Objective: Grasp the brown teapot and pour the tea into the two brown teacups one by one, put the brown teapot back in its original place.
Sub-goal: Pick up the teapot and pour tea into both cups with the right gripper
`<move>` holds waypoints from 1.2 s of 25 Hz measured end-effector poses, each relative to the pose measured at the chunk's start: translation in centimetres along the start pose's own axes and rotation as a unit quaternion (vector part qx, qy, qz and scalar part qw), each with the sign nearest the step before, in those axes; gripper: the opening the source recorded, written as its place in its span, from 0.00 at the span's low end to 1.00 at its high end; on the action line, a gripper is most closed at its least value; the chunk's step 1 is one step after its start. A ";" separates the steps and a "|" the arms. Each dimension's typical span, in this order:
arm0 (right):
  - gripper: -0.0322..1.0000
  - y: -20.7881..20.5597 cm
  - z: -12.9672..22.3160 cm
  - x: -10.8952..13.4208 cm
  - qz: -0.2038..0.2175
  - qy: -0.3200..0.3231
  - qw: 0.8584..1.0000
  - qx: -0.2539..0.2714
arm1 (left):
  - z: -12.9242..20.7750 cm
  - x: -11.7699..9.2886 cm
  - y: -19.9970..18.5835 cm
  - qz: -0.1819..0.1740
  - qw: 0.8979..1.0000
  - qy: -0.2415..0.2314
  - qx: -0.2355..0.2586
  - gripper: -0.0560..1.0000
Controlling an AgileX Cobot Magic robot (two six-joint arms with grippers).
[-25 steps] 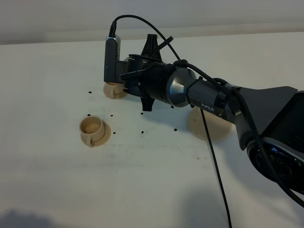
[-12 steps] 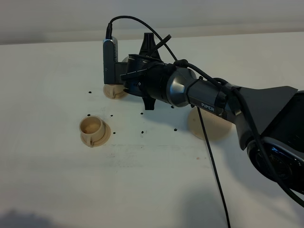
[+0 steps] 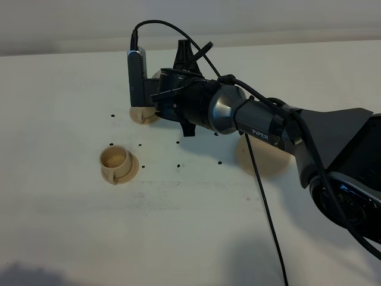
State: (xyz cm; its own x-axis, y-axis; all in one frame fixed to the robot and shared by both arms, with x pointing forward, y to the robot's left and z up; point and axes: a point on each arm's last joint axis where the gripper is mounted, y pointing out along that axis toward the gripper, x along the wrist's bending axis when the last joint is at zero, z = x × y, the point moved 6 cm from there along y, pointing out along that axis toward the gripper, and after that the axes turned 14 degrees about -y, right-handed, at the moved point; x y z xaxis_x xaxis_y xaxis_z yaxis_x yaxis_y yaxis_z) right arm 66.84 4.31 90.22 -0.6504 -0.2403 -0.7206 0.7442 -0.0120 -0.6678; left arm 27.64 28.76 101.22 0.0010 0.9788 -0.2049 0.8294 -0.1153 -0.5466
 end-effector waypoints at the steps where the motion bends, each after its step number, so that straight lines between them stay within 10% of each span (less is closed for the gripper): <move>1: 0.12 0.0 0.0 -0.1 0.001 -0.001 1.000 0.000 | 0.0 0.0 0.0 0.000 1.000 0.000 0.000 0.39; 30: 0.12 0.3 0.7 -1.0 0.013 -0.024 1.000 -0.002 | 0.0 0.0 0.0 0.000 1.000 0.000 0.000 0.39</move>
State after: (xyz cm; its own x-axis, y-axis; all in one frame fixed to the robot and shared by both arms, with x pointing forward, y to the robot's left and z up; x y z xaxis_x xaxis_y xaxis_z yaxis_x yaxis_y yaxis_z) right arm 67.83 3.92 90.85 -0.6219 -0.2870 -0.7286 0.7606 -0.0002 -0.6492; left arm 27.64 28.76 101.22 0.0010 0.9788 -0.2049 0.8294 -0.1153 -0.5466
